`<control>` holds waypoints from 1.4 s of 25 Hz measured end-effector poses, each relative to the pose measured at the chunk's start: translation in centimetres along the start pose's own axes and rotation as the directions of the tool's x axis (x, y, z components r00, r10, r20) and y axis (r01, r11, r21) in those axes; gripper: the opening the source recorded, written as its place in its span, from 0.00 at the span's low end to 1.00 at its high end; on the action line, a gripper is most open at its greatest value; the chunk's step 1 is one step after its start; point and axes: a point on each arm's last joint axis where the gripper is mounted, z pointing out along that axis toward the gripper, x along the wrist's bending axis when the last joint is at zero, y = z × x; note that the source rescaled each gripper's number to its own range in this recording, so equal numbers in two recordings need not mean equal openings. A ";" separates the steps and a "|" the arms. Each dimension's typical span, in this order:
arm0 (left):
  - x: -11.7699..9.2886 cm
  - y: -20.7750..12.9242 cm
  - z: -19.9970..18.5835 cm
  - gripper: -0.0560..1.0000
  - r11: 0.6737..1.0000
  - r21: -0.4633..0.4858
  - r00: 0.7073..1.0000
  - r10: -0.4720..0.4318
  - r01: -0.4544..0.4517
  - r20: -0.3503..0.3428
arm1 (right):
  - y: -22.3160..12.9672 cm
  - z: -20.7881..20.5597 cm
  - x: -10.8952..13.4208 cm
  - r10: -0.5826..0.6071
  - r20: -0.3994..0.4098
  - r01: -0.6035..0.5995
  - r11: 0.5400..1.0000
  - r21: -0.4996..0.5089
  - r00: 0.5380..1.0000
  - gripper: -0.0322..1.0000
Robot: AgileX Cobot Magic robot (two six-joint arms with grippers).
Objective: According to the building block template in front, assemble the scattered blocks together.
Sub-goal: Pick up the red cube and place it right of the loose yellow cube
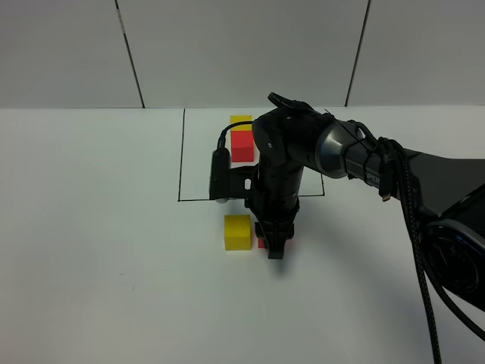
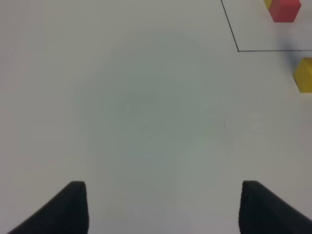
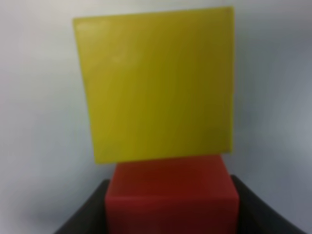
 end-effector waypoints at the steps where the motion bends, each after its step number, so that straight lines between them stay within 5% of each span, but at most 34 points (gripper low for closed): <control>1: 0.0 0.0 0.0 0.48 1.000 0.000 1.000 0.000 0.000 0.000 | 0.0 0.0 0.0 -0.003 -0.003 0.003 1.000 -0.004 1.000 0.03; 35: 0.0 0.0 0.0 0.48 1.000 0.000 1.000 0.000 0.000 0.000 | 0.5 0.0 0.1 -0.045 -0.014 0.044 0.998 -0.052 0.999 0.03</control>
